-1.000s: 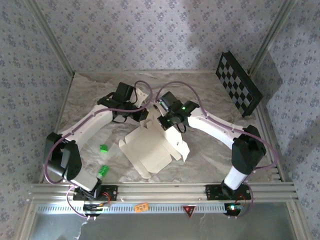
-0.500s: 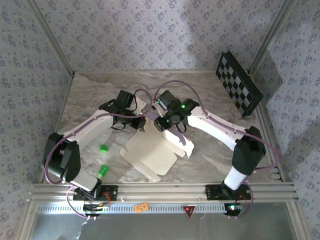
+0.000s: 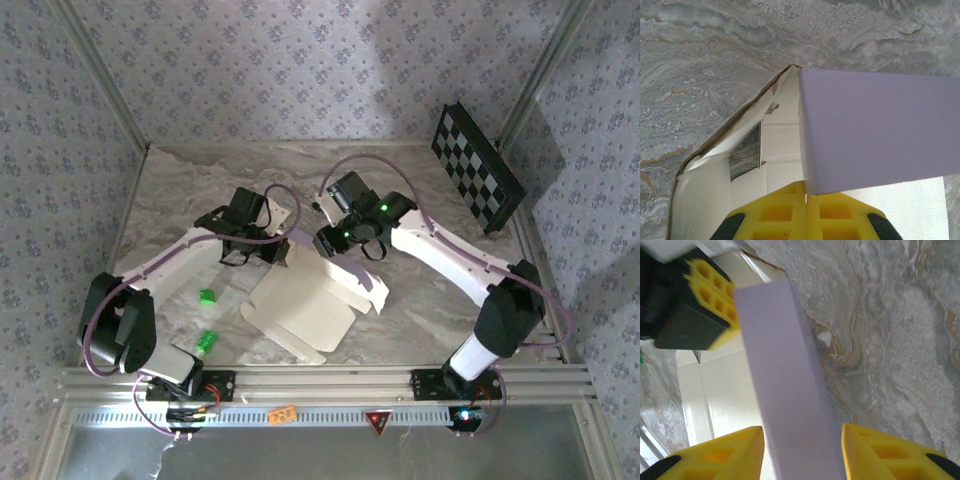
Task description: Fold the paper box
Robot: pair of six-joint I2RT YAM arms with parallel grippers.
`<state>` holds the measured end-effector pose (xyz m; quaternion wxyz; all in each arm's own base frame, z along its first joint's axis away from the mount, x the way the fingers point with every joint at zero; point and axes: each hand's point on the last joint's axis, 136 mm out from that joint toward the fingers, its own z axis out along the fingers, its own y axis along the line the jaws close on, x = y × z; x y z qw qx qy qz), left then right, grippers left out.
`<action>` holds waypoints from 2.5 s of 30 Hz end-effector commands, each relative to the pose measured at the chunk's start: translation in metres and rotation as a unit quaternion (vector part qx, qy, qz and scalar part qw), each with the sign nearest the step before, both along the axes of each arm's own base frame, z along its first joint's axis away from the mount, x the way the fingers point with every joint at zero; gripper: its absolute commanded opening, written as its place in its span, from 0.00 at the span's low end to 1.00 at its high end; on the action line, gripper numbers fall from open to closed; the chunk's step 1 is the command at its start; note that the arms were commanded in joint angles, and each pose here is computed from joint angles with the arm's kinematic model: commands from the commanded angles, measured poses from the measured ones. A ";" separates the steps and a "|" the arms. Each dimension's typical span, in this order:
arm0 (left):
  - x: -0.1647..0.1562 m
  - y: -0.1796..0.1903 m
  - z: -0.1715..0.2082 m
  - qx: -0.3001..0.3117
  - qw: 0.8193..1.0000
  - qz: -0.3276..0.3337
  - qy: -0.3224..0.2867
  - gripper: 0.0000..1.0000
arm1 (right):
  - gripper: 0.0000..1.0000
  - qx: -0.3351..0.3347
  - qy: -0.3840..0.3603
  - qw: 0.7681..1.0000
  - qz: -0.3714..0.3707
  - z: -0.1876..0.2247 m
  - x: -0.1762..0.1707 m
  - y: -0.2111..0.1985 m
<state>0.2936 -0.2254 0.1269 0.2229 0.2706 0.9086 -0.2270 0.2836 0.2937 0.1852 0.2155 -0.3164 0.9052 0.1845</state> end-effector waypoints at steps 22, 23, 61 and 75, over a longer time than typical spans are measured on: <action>0.013 0.043 0.063 0.048 0.991 0.076 -0.096 0.51 | 0.35 0.021 0.062 0.998 -0.001 -0.040 -0.003 -0.003; 0.015 0.045 0.056 0.056 0.992 0.079 -0.084 0.52 | 0.35 0.020 0.062 0.998 -0.002 -0.040 -0.003 -0.003; -0.007 0.008 0.003 -0.070 0.986 0.137 0.057 0.11 | 0.31 0.043 0.067 0.997 -0.024 -0.035 -0.018 0.004; 0.031 -0.037 0.018 -0.100 0.991 0.077 0.038 0.11 | 0.29 0.099 0.074 0.980 -0.154 -0.033 -0.015 -0.010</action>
